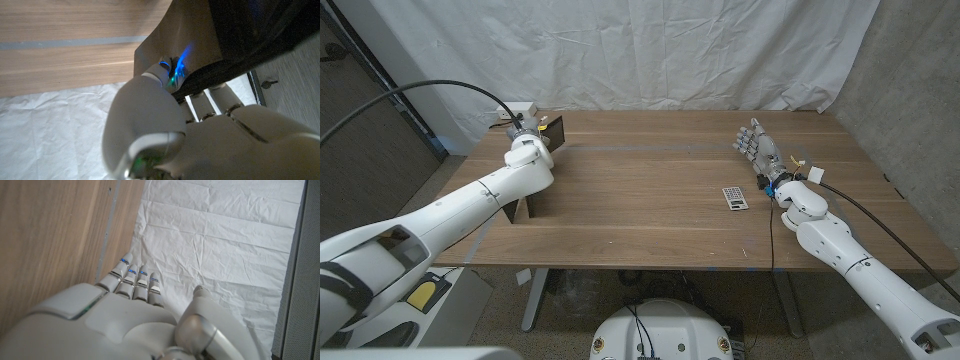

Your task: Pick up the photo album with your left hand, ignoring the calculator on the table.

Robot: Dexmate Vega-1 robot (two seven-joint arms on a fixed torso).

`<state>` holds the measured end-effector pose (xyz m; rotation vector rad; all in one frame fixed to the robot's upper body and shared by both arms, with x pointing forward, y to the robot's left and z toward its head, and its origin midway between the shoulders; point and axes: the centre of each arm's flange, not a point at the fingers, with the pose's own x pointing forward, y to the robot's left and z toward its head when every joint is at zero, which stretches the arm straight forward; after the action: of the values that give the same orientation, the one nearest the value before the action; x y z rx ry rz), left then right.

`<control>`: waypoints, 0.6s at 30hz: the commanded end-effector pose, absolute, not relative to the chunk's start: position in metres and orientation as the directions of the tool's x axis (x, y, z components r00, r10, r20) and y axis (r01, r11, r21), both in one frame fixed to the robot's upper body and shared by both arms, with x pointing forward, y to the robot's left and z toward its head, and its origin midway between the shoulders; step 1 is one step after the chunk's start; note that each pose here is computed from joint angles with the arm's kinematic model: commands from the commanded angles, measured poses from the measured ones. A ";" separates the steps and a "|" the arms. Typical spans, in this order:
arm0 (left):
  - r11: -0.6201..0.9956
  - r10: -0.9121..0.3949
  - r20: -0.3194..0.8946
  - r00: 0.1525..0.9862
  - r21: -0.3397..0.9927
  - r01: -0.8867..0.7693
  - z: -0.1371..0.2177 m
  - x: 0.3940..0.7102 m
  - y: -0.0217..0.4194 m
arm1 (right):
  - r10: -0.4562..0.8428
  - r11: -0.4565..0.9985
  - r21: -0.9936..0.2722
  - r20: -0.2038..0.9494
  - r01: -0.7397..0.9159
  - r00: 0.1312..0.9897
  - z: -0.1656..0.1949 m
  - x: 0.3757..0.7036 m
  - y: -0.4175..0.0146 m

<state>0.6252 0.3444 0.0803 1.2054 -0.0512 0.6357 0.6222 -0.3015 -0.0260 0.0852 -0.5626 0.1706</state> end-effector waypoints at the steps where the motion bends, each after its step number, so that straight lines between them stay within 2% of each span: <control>1: 0.221 0.410 0.379 0.830 0.842 -0.493 0.084 0.616 0.346 | 0.138 0.983 0.029 0.547 -0.183 0.826 -0.025 0.617 -0.297; 18: 0.207 0.401 0.408 0.820 0.832 -0.515 0.098 0.605 0.343 | 0.129 0.983 0.033 0.560 -0.178 0.819 -0.025 0.607 -0.295</control>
<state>0.6138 0.3438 0.0882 1.2056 -0.0858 0.6372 0.6146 -0.2960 -0.0268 0.0880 -0.5772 0.1656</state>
